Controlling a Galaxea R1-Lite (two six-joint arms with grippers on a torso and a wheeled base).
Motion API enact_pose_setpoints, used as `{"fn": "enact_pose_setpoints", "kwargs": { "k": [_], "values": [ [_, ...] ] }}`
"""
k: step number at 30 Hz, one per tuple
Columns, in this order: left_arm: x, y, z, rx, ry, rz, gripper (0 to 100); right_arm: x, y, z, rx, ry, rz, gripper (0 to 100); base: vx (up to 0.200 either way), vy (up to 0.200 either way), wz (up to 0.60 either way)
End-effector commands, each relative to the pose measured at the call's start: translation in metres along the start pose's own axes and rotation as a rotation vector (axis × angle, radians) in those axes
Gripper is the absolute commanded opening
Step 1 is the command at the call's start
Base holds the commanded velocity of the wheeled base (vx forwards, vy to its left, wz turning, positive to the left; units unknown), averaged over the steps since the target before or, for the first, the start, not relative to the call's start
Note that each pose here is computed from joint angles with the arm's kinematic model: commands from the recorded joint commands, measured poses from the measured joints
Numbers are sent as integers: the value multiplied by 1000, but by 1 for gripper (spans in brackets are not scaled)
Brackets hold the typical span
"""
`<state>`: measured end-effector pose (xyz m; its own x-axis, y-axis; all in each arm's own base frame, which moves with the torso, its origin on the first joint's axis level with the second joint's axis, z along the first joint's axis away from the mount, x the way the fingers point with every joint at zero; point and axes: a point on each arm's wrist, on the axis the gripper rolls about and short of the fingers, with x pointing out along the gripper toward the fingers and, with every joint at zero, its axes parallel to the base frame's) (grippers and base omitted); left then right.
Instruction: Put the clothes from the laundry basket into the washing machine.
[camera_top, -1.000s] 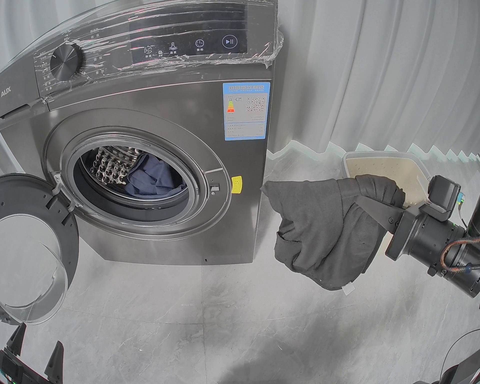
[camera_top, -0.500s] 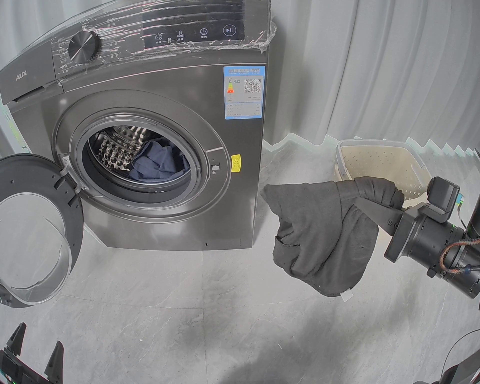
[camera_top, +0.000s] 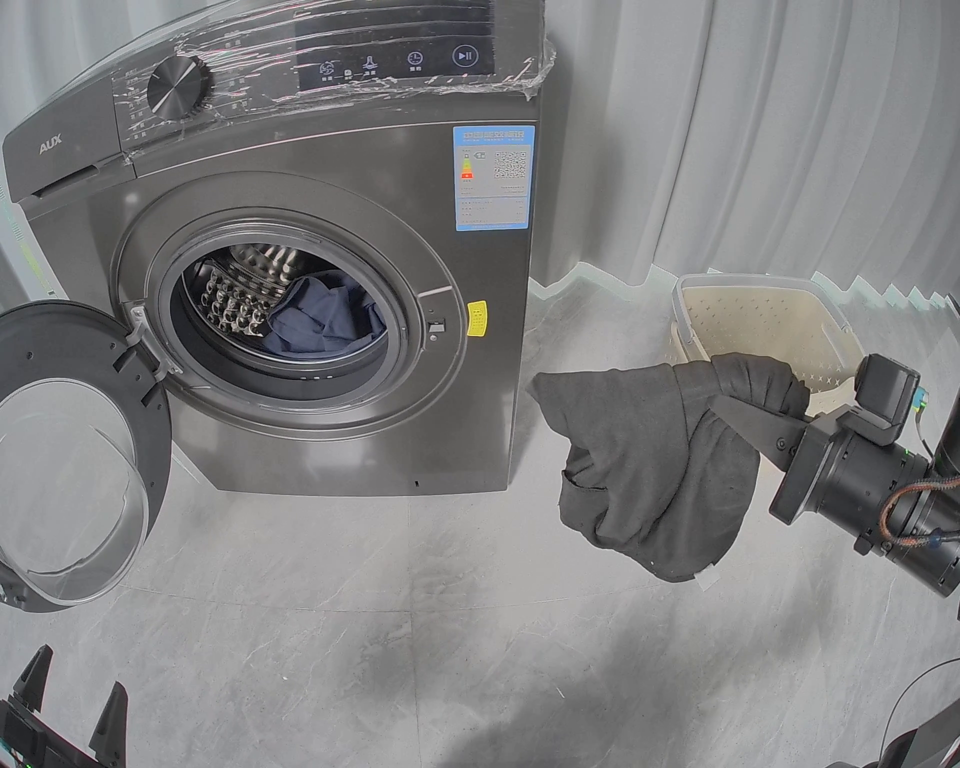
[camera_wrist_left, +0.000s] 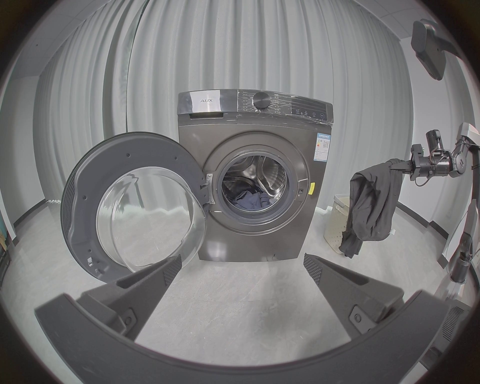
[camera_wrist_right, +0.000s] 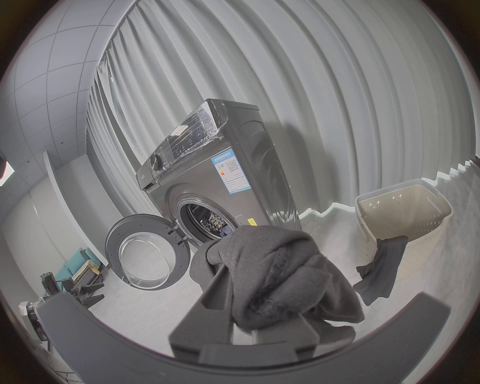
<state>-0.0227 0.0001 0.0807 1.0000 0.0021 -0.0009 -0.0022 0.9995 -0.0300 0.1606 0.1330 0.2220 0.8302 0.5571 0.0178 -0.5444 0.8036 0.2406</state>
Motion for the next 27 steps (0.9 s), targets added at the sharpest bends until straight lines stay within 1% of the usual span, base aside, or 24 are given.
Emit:
{"fn": "enact_pose_setpoints", "kwargs": {
  "k": [1, 23, 27],
  "values": [
    [0, 0, -4, -1, -4, 1, 100, 0, 0, 0, 0, 1, 1, 0, 0, 200, 0],
    [0, 0, -4, -1, -4, 1, 100, 0, 0, -1, -1, 4, 0, 0, 0, 200, 0],
    [0, 0, -4, -2, -4, 1, 100, 1, 0, -2, -3, 9, -1, 0, 0, 0, 0]
  ]
}}
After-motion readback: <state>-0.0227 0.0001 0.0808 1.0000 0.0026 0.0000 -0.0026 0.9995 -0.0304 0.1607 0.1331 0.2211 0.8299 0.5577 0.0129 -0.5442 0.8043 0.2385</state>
